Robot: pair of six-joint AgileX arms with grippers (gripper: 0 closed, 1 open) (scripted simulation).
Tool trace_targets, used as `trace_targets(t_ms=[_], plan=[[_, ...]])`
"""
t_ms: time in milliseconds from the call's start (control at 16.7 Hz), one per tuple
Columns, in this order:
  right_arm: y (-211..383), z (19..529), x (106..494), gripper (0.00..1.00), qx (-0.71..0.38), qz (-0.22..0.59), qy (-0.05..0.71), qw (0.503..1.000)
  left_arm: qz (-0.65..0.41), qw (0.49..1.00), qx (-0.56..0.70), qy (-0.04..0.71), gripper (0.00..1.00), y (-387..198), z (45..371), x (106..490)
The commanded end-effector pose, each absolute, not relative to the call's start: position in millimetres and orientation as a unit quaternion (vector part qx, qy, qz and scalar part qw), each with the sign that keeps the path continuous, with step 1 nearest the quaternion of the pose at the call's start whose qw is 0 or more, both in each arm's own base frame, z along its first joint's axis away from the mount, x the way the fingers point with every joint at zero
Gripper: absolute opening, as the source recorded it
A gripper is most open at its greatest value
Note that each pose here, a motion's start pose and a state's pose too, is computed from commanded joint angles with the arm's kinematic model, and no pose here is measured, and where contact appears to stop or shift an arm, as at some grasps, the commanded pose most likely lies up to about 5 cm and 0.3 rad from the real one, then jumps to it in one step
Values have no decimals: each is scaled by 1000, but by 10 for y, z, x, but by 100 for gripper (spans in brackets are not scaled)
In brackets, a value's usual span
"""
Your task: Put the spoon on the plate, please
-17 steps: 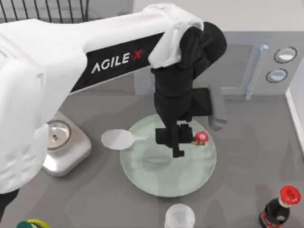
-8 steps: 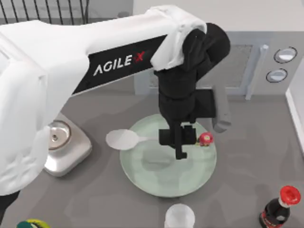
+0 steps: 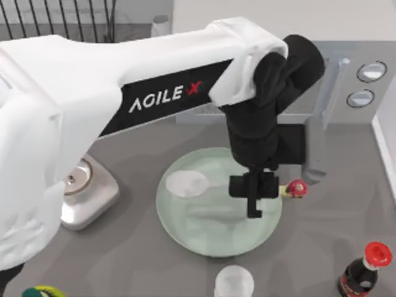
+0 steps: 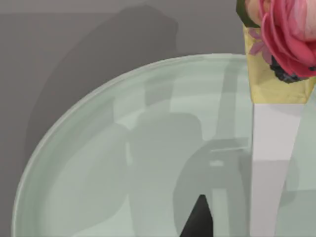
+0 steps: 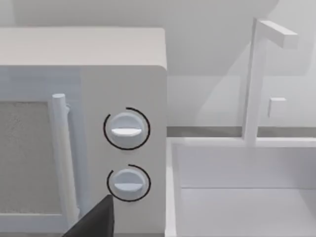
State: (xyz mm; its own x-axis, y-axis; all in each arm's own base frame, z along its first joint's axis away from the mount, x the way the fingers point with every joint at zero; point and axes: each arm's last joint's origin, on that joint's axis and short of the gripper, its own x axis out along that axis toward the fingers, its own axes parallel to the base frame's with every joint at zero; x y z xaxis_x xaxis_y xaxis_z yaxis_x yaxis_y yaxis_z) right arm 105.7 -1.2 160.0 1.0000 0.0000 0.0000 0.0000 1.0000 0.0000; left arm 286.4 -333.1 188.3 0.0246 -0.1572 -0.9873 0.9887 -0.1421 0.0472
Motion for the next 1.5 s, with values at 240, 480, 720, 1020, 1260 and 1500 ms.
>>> trace_targets(t_ms=[240, 480, 720, 1020, 1260, 1500], plan=[[-12, 1600, 1057, 100, 0, 0, 0, 1000, -568, 516, 505, 395, 0, -3365, 1896, 2844], [-12, 1600, 1057, 100, 0, 0, 0, 1000, -554, 528, 502, 403, 0, -3307, 1875, 2910], [-12, 1600, 1057, 100, 0, 0, 0, 1000, -530, 533, 498, 431, 0, -3198, 1785, 3014], [-12, 1600, 1057, 100, 0, 0, 0, 1000, -510, 519, 494, 476, 0, -3087, 1526, 3100], [-12, 1600, 1057, 100, 0, 0, 0, 1000, -508, 505, 492, 495, 0, -3057, 1370, 3095], [-12, 1600, 1057, 100, 0, 0, 0, 1000, -508, 505, 492, 495, 8, -3057, 1370, 3095]])
